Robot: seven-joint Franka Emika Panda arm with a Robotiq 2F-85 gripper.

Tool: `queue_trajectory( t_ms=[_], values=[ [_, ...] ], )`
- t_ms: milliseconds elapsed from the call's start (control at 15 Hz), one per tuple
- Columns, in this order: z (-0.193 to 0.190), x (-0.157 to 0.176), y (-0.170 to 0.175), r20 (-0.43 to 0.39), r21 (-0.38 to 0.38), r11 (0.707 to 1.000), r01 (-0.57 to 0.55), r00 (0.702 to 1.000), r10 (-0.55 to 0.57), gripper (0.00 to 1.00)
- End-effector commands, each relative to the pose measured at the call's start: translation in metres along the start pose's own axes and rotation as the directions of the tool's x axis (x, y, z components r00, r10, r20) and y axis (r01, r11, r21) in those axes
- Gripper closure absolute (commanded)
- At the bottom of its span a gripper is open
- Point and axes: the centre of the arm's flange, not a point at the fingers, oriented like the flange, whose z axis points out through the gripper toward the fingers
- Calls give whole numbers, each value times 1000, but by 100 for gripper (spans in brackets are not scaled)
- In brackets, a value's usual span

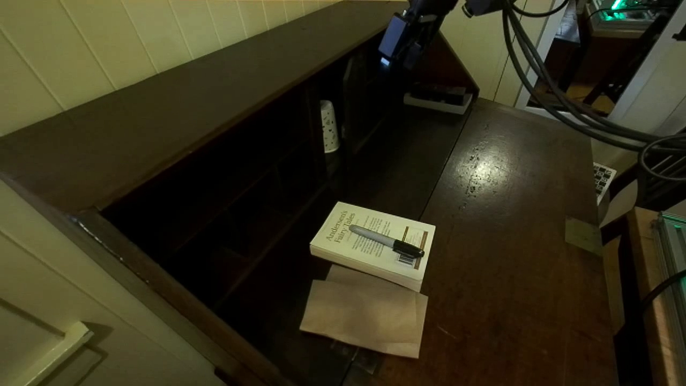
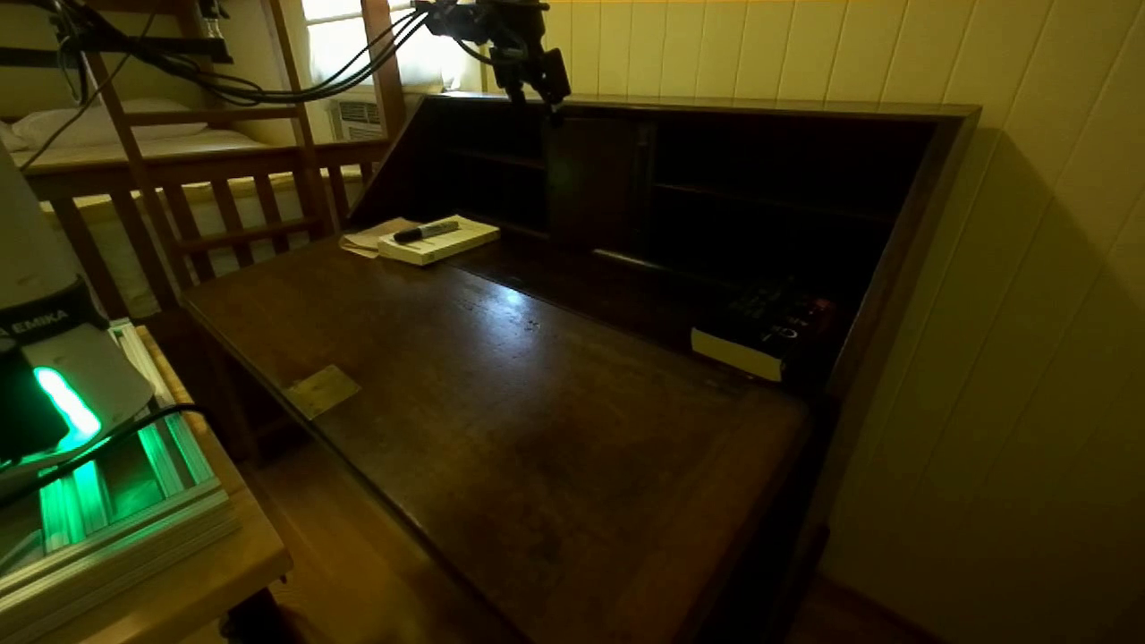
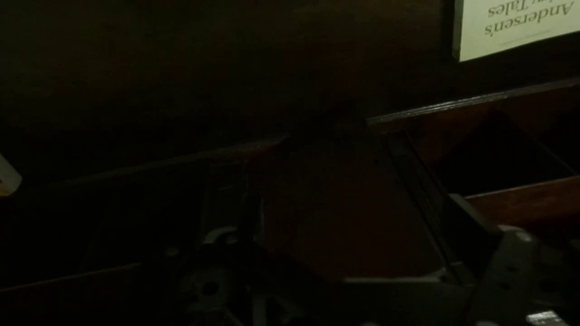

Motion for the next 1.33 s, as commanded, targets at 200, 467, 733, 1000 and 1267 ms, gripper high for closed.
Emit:
queue_trajectory(
  t_ms=[200,467,733,1000,1267],
  values=[
    [17,38,-14,-94,73,997,-29,995,36,0],
    [24,53,-25,-92,60,997,-40,995,45,0],
    [34,61,-28,-76,46,997,-58,995,61,0],
    [39,63,-26,-56,29,997,-78,995,80,0],
    [35,60,-22,-11,-6,995,-103,995,103,0]
  ],
)
